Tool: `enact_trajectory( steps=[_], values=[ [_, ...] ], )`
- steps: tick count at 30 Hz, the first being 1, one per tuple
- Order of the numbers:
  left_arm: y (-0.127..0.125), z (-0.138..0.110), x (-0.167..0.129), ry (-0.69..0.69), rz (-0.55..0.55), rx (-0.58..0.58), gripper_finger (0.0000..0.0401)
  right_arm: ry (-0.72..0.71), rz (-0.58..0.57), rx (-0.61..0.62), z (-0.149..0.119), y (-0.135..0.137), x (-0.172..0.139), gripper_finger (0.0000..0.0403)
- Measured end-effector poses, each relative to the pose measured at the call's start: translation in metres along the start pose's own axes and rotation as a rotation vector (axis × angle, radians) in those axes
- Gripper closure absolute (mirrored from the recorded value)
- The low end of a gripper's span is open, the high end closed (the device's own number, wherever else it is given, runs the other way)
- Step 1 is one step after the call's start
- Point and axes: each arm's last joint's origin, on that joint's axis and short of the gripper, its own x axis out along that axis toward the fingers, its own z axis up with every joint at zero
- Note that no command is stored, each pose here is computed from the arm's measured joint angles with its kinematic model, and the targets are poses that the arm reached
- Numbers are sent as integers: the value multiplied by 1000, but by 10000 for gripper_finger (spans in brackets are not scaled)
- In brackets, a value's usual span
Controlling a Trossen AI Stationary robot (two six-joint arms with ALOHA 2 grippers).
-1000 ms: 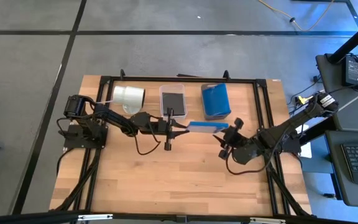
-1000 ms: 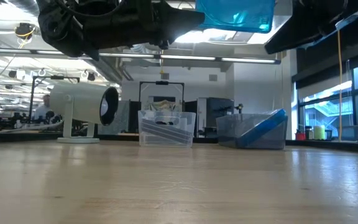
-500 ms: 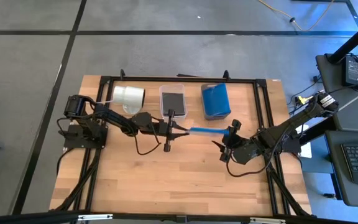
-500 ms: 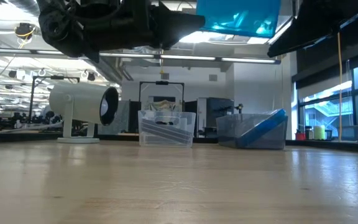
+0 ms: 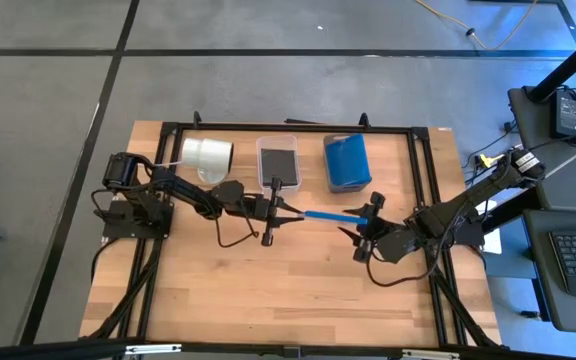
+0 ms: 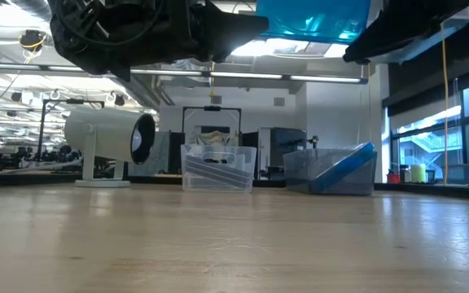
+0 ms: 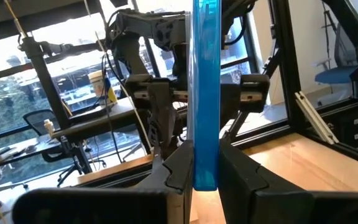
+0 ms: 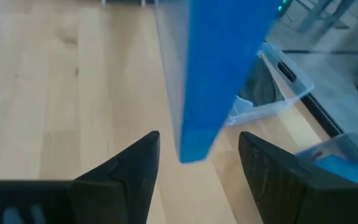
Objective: Pick & place jewel cases by type
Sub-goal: Put the blue cd case into the gray bin
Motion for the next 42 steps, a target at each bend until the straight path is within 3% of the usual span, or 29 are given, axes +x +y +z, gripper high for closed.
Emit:
enact_trajectory(
  steps=[12,28,38,42],
  values=[
    [1,-1,0,22,36,13,351,-59,42,11,6,7,-5,203],
    [1,-1,0,20,37,16,349,-43,46,-12,4,6,-5,351],
    [3,-1,0,26,105,18,327,-43,42,15,4,6,-5,346],
    [3,-3,0,65,137,53,298,-39,36,12,3,6,-5,352]
  ],
)
